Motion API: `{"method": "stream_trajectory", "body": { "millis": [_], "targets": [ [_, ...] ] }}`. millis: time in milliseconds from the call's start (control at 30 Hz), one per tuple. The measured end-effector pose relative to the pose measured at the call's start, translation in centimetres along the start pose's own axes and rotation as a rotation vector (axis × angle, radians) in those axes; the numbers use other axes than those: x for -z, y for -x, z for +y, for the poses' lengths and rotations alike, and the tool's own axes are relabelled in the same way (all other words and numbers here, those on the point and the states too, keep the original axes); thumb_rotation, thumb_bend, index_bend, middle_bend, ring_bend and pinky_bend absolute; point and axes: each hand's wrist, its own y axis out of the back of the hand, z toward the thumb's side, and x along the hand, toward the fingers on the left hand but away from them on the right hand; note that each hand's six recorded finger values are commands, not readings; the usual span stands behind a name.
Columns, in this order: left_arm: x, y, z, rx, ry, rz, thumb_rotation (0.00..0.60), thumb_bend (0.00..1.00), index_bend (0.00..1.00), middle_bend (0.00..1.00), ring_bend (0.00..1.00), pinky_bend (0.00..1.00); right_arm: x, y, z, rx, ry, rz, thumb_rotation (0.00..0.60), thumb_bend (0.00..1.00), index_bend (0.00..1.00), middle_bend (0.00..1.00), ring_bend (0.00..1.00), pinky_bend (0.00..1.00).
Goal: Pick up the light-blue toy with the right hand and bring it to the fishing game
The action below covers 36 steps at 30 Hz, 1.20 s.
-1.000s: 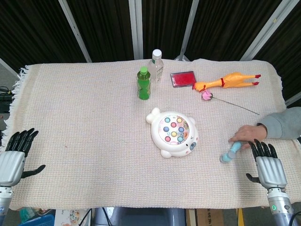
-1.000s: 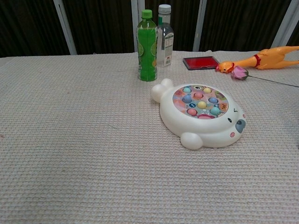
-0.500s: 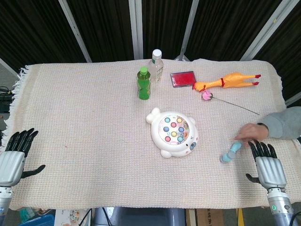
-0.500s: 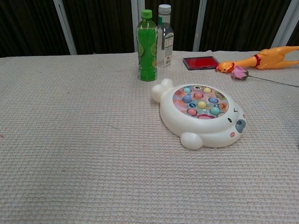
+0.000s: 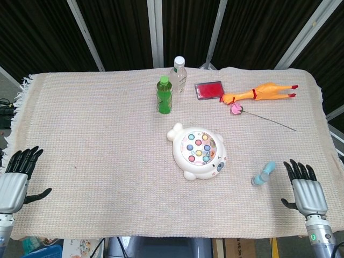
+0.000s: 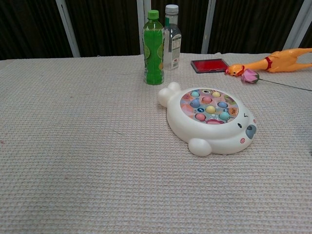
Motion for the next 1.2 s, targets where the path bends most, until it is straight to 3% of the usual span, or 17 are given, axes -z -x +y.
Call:
{"method": "stream_trajectory", "body": {
  "millis": [1200],
  "targets": [
    [0.2,-0.01,0.01,-0.007,-0.002,0.011,0.6,0.0,0.0,0.0,0.0,0.0,-0.29,0.04,0.13,0.013,0.025,0.014,0.6,0.18,0.0,0.0,0.0,0.0]
  ]
}}
